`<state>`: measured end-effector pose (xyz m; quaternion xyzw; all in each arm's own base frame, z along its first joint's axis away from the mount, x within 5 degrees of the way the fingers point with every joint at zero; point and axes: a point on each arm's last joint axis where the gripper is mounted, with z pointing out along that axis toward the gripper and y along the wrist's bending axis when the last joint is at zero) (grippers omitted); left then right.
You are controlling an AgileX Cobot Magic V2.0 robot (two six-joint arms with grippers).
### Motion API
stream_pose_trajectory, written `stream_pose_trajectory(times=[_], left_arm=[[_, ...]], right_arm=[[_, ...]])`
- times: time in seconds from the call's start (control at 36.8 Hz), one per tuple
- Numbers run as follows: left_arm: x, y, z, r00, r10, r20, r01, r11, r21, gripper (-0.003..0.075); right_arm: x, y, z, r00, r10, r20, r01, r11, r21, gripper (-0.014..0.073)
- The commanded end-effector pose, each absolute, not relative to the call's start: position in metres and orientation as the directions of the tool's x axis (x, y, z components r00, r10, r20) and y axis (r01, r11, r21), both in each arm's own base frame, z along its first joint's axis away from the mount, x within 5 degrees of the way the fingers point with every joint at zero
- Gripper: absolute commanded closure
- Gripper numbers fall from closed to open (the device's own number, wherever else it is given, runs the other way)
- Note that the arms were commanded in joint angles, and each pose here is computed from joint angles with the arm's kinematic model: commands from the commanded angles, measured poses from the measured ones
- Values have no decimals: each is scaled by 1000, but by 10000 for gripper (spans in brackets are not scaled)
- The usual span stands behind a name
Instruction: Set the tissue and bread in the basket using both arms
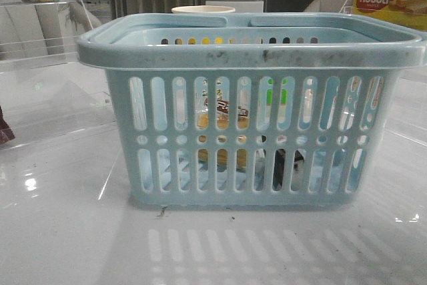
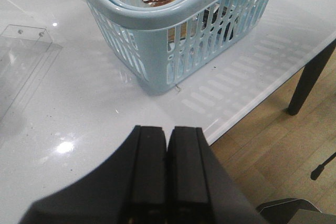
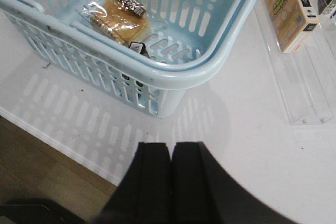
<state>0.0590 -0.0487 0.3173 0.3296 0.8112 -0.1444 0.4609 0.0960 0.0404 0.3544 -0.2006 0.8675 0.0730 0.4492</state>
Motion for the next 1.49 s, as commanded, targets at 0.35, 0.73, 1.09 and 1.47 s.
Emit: stream_pose_trajectory(times=[0.35, 0.73, 1.09, 1.47], left_arm=[[61, -52, 332, -293, 342, -893, 669, 740, 64, 629], [55, -31, 324, -156, 222, -962, 521, 847, 111, 629], [53, -15, 247, 45, 98, -994, 275, 955, 107, 629], [54, -5, 210, 87, 99, -991, 91, 990, 107, 629]], right_arm=[[98, 41, 367, -446, -265, -855, -415, 907, -65, 541], [98, 41, 367, -446, -265, -855, -415, 907, -65, 541], [98, 41, 367, -446, -265, -855, -415, 907, -65, 541], [98, 41, 367, -446, -265, -855, -415, 907, -65, 541]])
